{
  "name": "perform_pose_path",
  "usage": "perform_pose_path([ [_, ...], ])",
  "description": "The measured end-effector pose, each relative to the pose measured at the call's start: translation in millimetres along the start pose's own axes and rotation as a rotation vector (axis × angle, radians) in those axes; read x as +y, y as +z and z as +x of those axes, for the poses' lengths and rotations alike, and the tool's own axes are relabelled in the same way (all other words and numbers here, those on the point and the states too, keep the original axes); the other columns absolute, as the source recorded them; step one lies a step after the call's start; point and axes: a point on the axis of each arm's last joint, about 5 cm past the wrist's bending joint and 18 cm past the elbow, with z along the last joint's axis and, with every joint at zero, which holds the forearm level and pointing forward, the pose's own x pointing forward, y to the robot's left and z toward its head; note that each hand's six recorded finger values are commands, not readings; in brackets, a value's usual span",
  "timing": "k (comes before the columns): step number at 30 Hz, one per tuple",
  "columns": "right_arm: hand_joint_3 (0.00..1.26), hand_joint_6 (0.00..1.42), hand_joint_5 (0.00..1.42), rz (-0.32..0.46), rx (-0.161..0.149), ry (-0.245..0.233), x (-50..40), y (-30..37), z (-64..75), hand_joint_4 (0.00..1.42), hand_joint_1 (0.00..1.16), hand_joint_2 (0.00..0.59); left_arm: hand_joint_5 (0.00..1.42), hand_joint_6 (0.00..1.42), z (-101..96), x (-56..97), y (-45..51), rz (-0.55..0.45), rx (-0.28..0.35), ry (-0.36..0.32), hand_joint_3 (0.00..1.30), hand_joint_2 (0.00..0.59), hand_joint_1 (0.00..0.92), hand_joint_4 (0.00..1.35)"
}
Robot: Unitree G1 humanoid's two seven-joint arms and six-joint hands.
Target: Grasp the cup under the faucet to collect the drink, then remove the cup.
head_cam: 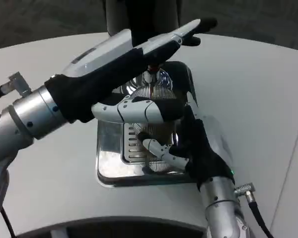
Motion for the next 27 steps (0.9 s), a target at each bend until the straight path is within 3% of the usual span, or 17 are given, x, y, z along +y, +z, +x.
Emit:
perform_pose_path([
  [10,0.00,0.09,0.00,0.038,-0.018,-0.005,6.0,-2.5,3.6,0.00,0.71,0.179,0.08,0.04,-2.1,1.3,-0.2,0.004,0.009,0.002,0.00,0.113,0.000,0.00],
  [27,0.00,0.11,0.01,0.051,-0.017,-0.004,10.5,1.0,9.8,0.00,0.72,0.170,0.08,0.04,-5.0,2.0,-0.7,0.006,0.022,0.005,0.00,0.115,0.000,0.00],
])
